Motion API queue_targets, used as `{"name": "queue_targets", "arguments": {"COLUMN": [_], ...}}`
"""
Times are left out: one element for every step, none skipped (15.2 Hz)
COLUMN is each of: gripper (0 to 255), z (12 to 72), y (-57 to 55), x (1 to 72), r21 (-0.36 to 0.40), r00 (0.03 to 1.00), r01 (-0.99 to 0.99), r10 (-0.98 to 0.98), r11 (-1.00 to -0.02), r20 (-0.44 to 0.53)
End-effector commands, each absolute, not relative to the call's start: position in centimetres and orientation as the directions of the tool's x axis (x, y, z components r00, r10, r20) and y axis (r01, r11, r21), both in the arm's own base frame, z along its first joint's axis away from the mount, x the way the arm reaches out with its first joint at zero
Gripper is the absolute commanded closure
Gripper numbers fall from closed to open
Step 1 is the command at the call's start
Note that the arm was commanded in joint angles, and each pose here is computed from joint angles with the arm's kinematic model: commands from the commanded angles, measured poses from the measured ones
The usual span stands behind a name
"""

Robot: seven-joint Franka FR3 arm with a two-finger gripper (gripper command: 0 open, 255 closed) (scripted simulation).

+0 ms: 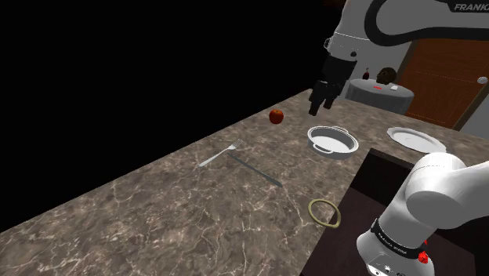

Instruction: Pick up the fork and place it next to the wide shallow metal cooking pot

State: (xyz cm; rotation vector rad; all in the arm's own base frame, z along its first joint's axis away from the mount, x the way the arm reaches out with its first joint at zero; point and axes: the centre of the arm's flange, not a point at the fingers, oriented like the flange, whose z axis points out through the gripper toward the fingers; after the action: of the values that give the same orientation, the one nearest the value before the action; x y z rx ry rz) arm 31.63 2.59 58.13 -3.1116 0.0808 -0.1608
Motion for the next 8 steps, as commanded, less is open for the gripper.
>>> {"name": "queue_targets", "arguments": {"gripper": [0,0,0,0,0,0,0,0], "z": [58.1,57.5,56.9,56.2,55.6,54.9,54.3,53.6], "y": [2.6,2.2,1.9,1.7,1.5,1.3,1.2,1.2], "x": [31.6,32.8,34.0,35.2,36.3,37.5,38.7,40.0], "r21": [-0.027,-0.023,-0.018,-0.014,-0.010,-0.006,-0.002,0.001], "r00": [0.993,0.995,0.994,0.992,0.987,0.979,0.970,0.958], "r01": [-0.050,-0.003,0.044,0.091,0.139,0.185,0.232,0.278], "r10": [-0.053,-0.005,0.042,0.090,0.137,0.184,0.231,0.277], "r11": [-0.998,-1.000,-0.999,-0.996,-0.990,-0.983,-0.973,-0.961], "r20": [0.102,0.099,0.096,0.093,0.089,0.085,0.081,0.077]}}
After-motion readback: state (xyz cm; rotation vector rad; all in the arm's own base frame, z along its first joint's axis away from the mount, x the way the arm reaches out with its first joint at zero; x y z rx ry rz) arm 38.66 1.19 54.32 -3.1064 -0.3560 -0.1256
